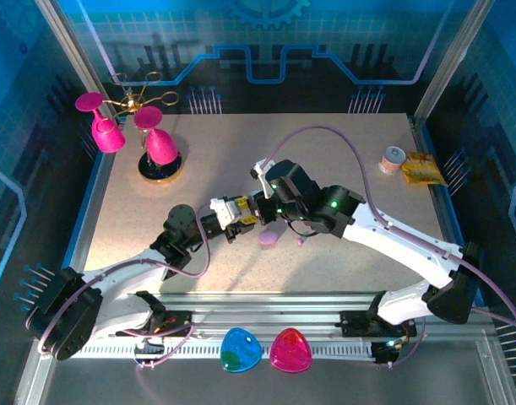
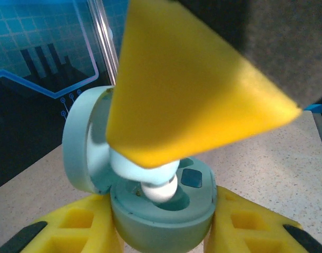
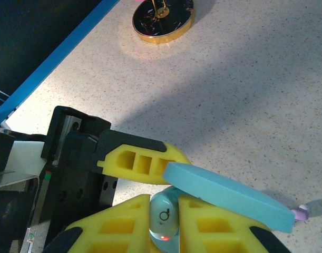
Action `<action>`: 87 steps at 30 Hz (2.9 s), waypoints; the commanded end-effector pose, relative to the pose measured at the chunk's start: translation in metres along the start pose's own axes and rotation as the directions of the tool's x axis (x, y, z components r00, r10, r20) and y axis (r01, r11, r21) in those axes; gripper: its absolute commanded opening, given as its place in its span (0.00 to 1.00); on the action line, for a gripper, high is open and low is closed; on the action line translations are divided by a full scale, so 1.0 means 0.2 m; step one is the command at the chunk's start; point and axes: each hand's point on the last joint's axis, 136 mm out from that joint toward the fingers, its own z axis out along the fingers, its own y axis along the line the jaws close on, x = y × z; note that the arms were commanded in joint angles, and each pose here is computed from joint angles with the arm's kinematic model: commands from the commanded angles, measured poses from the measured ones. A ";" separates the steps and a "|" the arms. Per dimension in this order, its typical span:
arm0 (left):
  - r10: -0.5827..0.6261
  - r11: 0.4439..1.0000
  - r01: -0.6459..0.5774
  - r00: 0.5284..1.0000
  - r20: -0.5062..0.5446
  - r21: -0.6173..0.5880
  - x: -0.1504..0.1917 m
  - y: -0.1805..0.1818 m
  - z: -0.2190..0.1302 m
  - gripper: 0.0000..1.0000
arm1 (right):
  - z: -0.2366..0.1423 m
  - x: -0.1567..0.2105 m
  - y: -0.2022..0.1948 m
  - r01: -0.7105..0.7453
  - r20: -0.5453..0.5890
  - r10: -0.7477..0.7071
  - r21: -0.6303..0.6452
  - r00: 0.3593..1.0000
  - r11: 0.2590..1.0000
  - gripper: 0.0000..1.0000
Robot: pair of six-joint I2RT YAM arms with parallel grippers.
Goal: Insert wireless bluetooth earbuds into charging case
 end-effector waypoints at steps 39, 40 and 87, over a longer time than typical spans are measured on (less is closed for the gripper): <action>-0.009 1.000 0.010 0.998 0.061 -0.027 -0.14 0.04 0.02 0.20 | -0.08 -0.04 -0.03 -0.020 0.085 0.017 0.026 0.996 0.999 0.35; -0.007 1.000 0.009 0.998 0.062 -0.027 -0.14 0.04 0.02 0.20 | -0.08 -0.04 -0.04 -0.020 0.083 0.018 0.026 0.996 0.999 0.33; 0.005 1.000 -0.005 1.000 0.021 -0.010 -0.09 0.02 0.02 0.20 | -0.06 -0.03 -0.08 -0.042 0.060 0.040 0.033 0.997 0.999 0.15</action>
